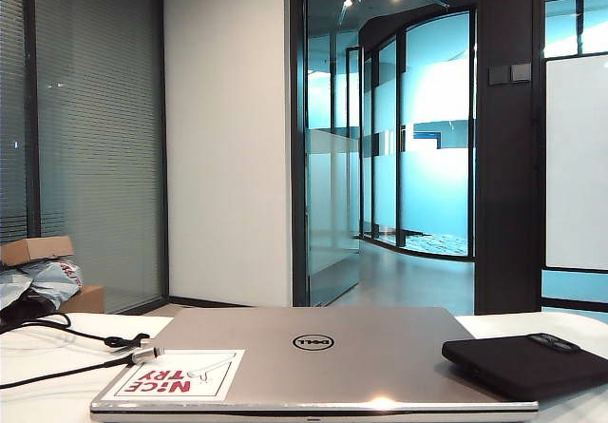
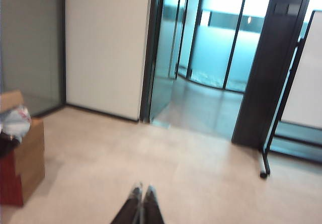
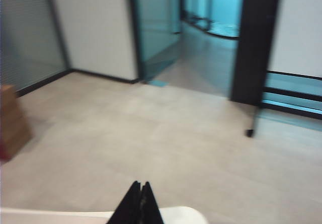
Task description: Pick up the charging cable and the phone, plug the charging cable into the charging port on the phone, and finally place them back on the table.
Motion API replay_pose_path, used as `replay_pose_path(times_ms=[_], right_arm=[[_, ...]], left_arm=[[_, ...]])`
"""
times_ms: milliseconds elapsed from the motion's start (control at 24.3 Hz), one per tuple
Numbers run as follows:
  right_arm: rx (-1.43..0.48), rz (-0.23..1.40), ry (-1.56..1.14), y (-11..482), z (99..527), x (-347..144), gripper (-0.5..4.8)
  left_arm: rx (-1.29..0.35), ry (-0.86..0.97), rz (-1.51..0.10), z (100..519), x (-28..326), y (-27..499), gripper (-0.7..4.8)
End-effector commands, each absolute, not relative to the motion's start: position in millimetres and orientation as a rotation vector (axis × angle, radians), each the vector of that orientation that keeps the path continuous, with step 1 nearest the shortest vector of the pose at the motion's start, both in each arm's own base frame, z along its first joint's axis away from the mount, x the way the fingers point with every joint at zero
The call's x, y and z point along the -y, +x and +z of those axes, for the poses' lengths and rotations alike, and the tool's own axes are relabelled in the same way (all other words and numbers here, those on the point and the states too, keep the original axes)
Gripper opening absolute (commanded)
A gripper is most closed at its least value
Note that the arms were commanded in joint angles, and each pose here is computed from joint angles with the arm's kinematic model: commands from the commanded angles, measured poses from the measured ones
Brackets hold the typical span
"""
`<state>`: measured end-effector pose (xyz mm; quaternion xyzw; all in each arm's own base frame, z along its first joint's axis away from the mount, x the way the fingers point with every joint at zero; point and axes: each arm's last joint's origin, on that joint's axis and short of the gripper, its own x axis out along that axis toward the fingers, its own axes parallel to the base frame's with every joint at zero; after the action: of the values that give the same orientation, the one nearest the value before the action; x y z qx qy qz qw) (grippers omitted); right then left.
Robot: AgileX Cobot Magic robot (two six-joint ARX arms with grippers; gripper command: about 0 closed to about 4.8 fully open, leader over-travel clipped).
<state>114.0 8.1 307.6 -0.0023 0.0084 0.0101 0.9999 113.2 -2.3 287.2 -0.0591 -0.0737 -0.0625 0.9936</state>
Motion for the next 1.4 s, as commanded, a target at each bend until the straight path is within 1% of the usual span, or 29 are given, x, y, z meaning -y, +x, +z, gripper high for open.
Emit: replay_pose_path(times_ms=[41, 165, 206, 330, 495, 783, 865, 948, 1113, 1154, 1236, 1278, 1360, 1401], right_arm=[[-0.007, 0.101, -0.001, 121.9, 324.9, -15.9, -0.05], [-0.026, 0.199, -0.004, 132.8, 338.3, -30.4, -0.05], [-0.031, 0.261, -0.005, 135.4, 342.7, -38.5, -0.05], [-0.034, 0.381, -0.007, 134.2, 345.8, -53.0, -0.05], [-0.073, 0.512, -0.019, 126.2, 342.4, -70.7, -0.05], [-0.244, 0.704, -0.105, 107.9, 324.6, -91.7, -0.05], [-0.235, 0.751, -0.19, 103.1, 322.5, -95.1, -0.05], [-0.224, 0.76, -0.209, 102.1, 322.9, -96.1, -0.05], [-0.221, 0.739, -0.211, 102.3, 323.3, -95.6, -0.05], [-0.22, 0.74, -0.21, 102.6, 323.2, -95.9, -0.05], [-0.214, 0.739, -0.208, 102.6, 323.9, -95.9, -0.05], [-0.207, 0.739, -0.205, 102.6, 324.6, -96.0, -0.05], [-0.201, 0.739, -0.202, 102.8, 325.2, -96.0, -0.05], [-0.199, 0.739, -0.201, 102.9, 325.4, -96.0, -0.05]], left_arm=[[0.139, -0.118, -0.149, 294.8, 4.9, 124.5, -0.05], [0.085, -0.123, -0.193, 296.0, 11.8, 141.8, -0.05], [0.045, -0.125, -0.225, 293.1, 17.6, 151.5, -0.05], [-0.014, -0.125, -0.265, 285.7, 25.8, 163.5, -0.05], [-0.083, -0.09, -0.291, 274.4, 32.8, 176.3, -0.05], [-0.165, 0.003, -0.34, 258.5, 44.2, 189.5, -0.06], [-0.174, 0.085, -0.36, 255.0, 47.1, 191.0, -0.06], [-0.183, 0.13, -0.365, 252.8, 47.3, 191.9, -0.06], [-0.241, 0.203, -0.377, 243.8, 47.8, 194.6, -0.05], [-0.256, 0.22, -0.381, 241.1, 48.1, 195.7, 0.09], [-0.263, 0.224, -0.382, 239.6, 48.2, 196.5, 1.29], [-0.266, 0.265, -0.389, 238.0, 48.4, 197.5, 2.39], [-0.277, 0.34, -0.403, 234.8, 48.6, 198.1, 3.36], [-0.287, 0.366, -0.409, 232.9, 48.6, 198.7, 3.68]])
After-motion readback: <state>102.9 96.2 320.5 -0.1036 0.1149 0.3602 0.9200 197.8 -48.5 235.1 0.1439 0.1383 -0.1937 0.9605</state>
